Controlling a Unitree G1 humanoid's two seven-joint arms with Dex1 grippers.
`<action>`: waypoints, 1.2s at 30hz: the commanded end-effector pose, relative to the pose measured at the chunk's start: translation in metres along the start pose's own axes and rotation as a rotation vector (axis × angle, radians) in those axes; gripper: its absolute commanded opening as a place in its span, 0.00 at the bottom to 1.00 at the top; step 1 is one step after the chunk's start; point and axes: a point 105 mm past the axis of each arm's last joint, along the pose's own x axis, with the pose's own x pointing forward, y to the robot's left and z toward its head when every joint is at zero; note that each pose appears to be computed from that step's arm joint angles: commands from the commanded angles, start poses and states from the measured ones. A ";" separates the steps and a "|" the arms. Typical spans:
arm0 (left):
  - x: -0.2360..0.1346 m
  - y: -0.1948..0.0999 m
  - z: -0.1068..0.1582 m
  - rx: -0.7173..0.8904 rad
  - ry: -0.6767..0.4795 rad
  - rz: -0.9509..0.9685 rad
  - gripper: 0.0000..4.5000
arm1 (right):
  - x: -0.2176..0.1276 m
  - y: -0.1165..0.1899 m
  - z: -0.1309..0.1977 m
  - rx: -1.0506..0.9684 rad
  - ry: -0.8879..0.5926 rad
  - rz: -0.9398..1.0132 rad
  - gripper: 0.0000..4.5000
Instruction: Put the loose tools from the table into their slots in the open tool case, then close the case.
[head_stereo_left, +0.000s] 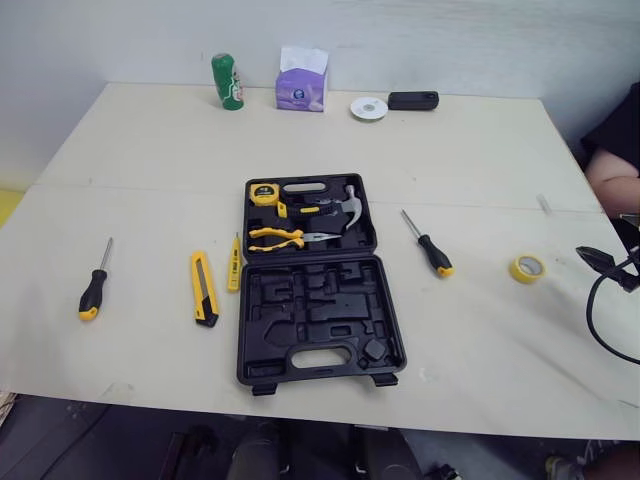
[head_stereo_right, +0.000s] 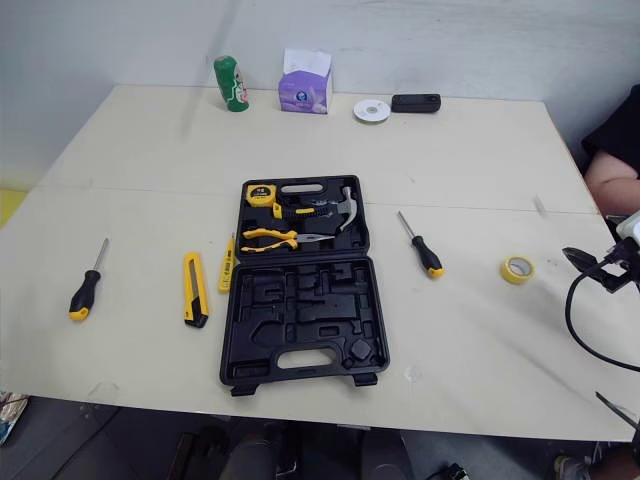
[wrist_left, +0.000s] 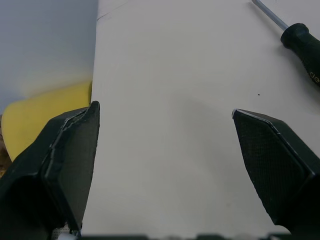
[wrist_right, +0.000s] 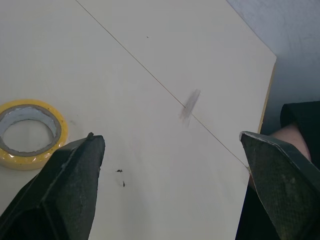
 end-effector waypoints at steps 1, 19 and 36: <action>-0.002 0.010 0.014 0.011 -0.043 0.024 0.99 | -0.005 -0.008 0.009 -0.010 -0.040 -0.036 1.00; 0.000 0.009 0.012 -0.040 -0.048 0.022 0.99 | -0.006 -0.008 0.004 -0.005 -0.032 -0.054 1.00; 0.029 -0.025 0.058 0.037 -0.179 -0.140 0.99 | 0.018 0.015 0.034 -0.018 -0.176 0.070 1.00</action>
